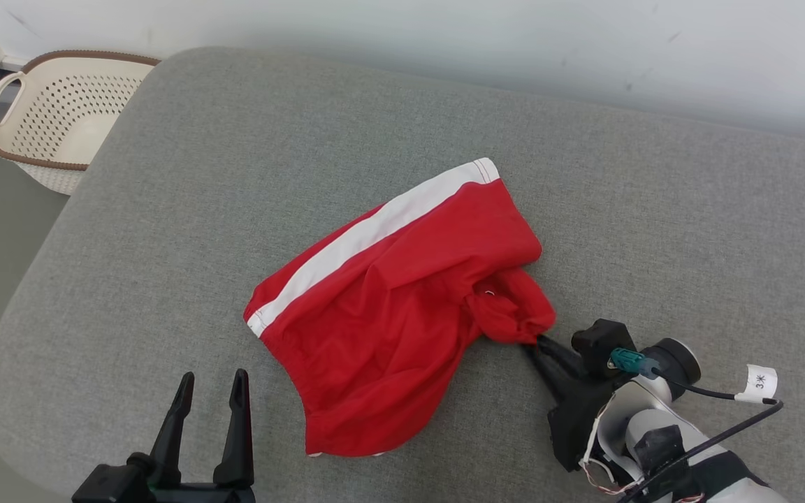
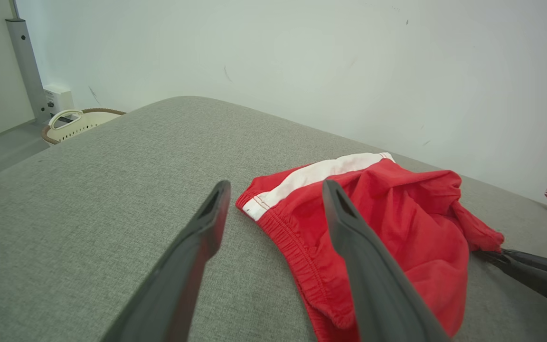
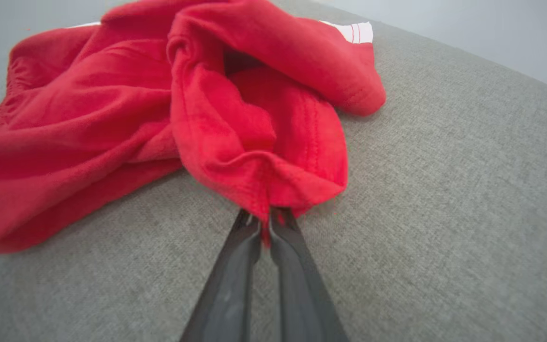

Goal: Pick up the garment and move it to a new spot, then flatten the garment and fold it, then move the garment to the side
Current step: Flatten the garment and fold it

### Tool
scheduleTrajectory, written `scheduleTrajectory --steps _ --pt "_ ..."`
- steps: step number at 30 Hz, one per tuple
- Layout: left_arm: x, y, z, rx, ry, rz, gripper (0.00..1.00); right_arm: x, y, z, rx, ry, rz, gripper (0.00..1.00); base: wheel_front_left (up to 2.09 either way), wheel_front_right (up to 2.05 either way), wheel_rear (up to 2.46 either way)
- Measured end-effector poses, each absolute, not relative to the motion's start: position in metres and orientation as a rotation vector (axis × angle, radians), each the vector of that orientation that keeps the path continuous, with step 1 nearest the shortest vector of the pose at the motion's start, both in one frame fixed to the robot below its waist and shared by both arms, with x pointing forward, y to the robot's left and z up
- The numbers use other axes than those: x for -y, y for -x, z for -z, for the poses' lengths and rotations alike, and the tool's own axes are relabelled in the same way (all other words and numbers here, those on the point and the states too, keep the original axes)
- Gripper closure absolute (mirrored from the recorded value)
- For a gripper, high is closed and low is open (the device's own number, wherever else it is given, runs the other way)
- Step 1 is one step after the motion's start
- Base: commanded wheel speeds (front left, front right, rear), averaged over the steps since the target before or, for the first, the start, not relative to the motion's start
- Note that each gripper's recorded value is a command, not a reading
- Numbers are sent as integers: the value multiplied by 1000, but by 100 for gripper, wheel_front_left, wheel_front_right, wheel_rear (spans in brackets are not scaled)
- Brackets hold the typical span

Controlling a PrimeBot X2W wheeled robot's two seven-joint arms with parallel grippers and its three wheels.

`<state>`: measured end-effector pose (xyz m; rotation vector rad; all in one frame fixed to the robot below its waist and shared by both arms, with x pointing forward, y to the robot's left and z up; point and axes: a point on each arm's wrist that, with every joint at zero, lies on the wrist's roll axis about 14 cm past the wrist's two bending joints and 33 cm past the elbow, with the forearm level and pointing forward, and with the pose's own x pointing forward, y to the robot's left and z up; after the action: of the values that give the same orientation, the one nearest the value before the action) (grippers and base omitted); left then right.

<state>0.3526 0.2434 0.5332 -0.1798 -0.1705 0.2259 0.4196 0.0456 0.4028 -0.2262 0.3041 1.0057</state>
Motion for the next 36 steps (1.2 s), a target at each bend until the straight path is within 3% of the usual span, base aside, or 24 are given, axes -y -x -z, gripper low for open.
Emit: scheduleTrajectory --steps 9,19,30,36 --pt "-245 -348 -538 187 181 -229 0 -43 -437 -453 -178 85 -938 100 0 0 0" --pt "-235 -344 -539 192 190 -198 0 -18 -421 -509 -129 21 -931 100 0 0 0" --pt "-226 -344 -542 203 198 -173 0 -2 -381 -541 -200 29 -952 100 0 0 0" --pt "-226 -343 -542 202 200 -174 0 2 -374 -529 -290 46 -935 100 0 0 0"
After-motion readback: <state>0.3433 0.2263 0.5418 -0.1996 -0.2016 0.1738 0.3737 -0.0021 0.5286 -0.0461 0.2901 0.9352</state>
